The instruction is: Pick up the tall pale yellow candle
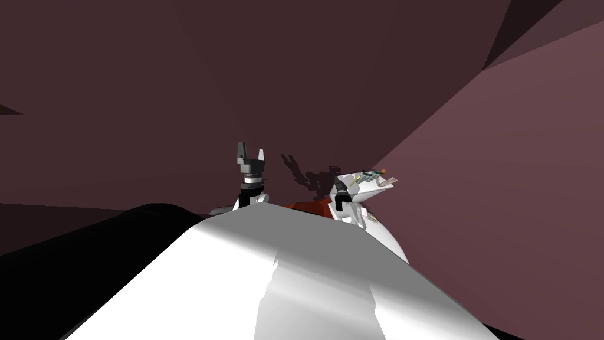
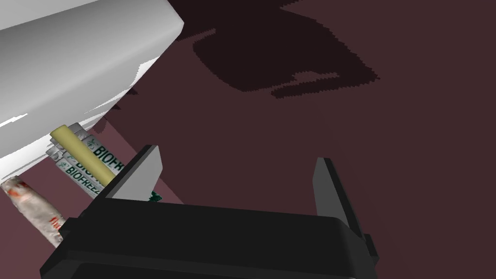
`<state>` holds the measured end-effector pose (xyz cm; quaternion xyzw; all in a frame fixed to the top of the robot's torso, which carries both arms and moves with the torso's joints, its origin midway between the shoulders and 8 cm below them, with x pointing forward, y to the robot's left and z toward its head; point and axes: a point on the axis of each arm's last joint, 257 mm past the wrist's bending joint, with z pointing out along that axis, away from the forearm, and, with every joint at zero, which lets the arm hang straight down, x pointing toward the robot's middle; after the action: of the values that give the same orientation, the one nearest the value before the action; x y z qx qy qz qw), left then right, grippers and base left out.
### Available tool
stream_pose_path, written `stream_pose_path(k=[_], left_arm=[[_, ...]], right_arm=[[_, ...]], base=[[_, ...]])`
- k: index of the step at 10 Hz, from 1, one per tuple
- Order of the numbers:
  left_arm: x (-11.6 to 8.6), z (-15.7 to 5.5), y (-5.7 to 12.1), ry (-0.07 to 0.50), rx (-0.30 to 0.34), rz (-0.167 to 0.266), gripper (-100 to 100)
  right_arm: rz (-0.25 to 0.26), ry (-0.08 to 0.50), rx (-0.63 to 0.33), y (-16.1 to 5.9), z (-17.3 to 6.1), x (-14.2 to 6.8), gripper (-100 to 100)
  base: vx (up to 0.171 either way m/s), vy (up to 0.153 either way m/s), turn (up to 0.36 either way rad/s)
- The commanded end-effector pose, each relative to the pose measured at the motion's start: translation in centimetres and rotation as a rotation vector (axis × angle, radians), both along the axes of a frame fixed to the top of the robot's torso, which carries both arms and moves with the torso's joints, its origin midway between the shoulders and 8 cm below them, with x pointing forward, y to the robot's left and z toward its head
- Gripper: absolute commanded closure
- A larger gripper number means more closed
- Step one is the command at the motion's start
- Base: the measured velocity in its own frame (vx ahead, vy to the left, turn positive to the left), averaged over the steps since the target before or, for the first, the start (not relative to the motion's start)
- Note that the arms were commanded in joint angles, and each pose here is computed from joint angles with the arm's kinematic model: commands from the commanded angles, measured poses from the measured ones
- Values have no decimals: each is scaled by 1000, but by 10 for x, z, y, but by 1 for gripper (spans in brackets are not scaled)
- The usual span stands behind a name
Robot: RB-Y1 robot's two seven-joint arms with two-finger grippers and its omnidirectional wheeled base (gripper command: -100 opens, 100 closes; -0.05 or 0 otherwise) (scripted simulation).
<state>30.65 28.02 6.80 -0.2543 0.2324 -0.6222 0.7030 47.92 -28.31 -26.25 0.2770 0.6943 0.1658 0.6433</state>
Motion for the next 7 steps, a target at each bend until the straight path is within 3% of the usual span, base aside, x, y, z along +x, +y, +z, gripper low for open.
stream_pose_path(k=[1,7], left_arm=[[0,0,0,0,0,0,0],[0,0,0,0,0,0,0]], right_arm=[[-13,11,-38,-5,-4,0,-100],[-87,72,-216,-25,-25,5,-100]], base=[[13,7,-24],[16,-3,-55]])
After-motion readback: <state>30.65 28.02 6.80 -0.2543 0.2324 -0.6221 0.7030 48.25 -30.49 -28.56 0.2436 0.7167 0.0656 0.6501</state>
